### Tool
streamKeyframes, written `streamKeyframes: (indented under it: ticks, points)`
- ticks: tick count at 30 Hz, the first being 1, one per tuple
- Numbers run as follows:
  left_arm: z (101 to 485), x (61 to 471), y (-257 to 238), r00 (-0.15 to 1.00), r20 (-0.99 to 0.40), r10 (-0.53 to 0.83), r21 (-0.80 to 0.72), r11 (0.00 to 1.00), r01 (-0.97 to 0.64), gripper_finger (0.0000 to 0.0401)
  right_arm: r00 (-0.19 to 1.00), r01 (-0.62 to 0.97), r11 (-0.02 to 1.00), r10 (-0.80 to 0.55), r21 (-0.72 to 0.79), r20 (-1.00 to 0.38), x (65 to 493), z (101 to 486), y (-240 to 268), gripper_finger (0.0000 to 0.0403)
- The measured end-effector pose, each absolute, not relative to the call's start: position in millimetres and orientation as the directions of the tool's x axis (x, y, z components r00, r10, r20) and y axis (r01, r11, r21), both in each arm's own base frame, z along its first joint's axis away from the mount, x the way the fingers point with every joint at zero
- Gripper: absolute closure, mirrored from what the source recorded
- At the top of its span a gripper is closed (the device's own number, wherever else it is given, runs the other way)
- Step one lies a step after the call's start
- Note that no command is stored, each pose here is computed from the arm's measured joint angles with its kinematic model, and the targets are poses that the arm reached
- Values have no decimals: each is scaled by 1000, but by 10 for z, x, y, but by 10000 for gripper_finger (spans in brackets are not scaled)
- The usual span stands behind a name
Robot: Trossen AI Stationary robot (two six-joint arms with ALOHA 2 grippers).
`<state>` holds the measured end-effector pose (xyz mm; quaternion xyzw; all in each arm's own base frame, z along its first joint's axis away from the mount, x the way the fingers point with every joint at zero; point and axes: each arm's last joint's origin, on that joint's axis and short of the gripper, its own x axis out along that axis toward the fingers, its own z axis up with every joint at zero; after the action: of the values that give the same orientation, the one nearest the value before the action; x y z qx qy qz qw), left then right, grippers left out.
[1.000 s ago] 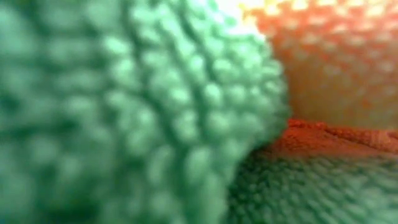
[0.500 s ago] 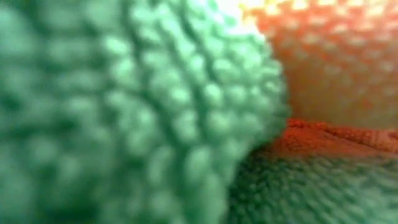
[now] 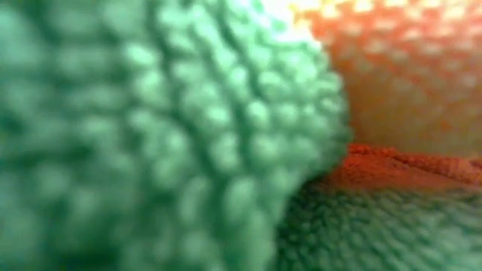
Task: Sort microfiber towel by color & place in baskets
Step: Put the green microfiber towel into the top transparent bin
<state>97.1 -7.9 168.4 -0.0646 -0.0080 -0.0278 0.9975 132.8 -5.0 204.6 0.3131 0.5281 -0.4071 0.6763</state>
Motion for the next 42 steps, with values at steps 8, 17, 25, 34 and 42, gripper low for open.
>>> streamKeyframes:
  ticks: [8,17,25,34,42]
  points:
    - [1684,971,-79,998,19,-55,-128,990,57,401,70,872,487,-225,-50,-972,1355,1901,-51,200]
    - [1683,971,-79,998,19,-55,-128,990,57,401,58,848,524,-240,-79,-969,1380,1880,-55,361]
    - [1684,971,-79,998,20,-55,-128,990,57,401,75,844,533,-242,-67,-967,1255,2237,-43,399]
    - [1683,972,-79,998,19,-55,-128,990,56,401,353,826,561,-431,59,-831,1220,3349,-70,401]
    - [1685,971,-79,998,20,-55,-129,990,57,401,601,740,662,-570,120,-560,1414,4138,-112,402]
